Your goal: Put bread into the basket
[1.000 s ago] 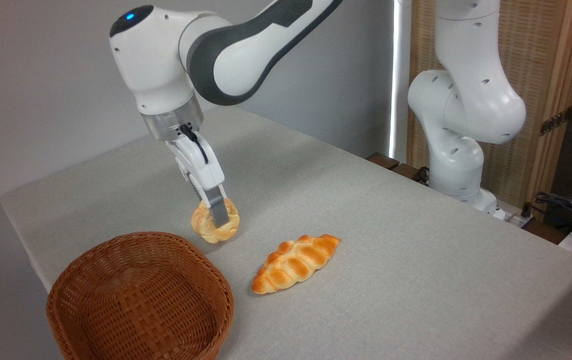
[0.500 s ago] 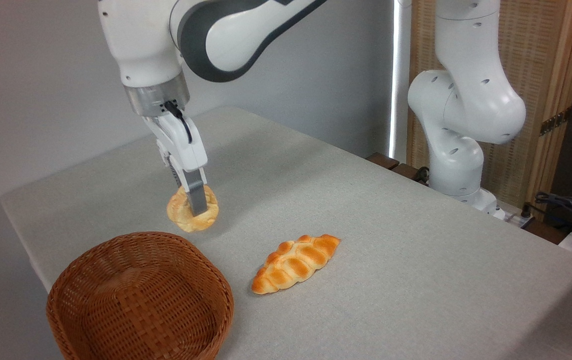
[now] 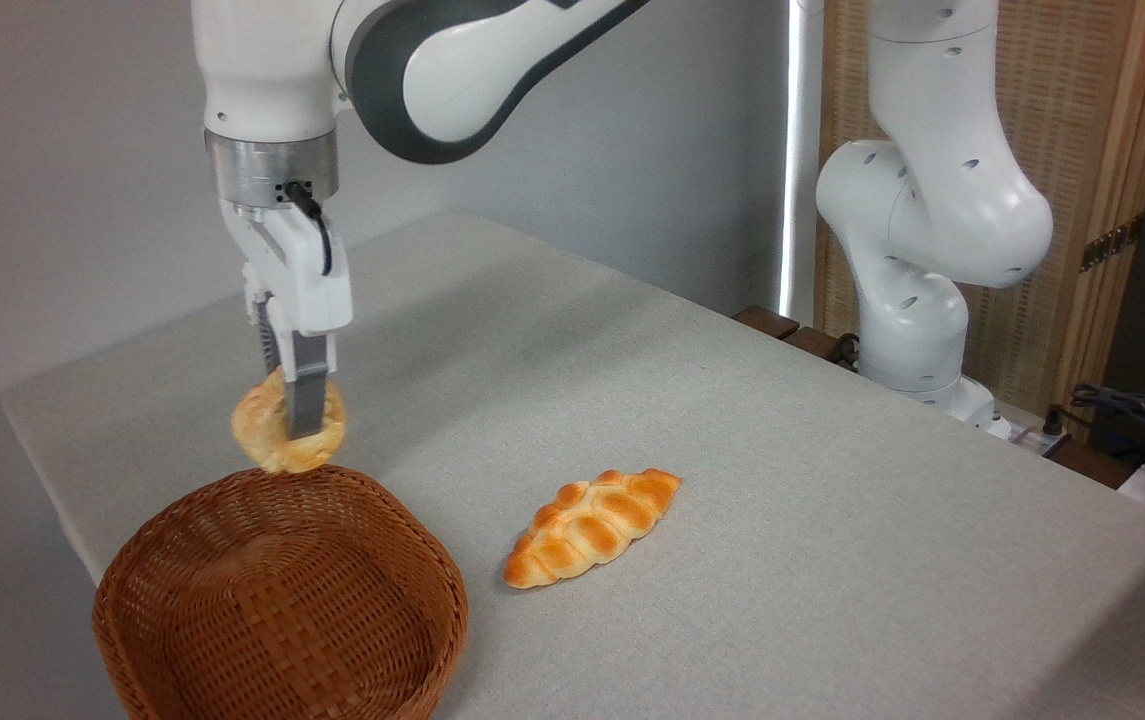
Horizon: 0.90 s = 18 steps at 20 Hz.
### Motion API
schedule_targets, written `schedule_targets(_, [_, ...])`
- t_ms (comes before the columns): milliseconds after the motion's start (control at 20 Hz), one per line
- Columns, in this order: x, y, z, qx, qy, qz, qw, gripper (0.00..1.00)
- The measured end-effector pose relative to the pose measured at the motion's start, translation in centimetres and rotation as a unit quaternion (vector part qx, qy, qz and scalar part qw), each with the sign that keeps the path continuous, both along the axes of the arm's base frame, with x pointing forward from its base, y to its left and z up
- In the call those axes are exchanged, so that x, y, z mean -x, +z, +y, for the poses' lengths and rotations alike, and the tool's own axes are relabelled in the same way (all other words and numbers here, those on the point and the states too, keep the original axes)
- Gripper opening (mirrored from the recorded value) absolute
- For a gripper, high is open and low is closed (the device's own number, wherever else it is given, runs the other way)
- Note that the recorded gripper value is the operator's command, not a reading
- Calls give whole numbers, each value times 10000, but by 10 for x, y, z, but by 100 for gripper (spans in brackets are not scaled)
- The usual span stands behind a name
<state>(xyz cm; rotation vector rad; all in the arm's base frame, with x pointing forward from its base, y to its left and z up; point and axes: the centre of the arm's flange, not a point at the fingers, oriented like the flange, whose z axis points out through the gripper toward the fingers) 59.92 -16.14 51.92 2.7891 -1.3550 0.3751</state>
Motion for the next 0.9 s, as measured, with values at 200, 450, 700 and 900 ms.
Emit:
schedule_targets(200, [-16,-17,1,85,52,-221,9997,91])
schedule_targets(450, [-27,-40,14,64,176,-113,9998,100])
schedule_targets(700, [-33,-44,13,77,183,-110,9997,100])
schedule_targets(900, [-35,-50,13,71,182,-70,9998,100])
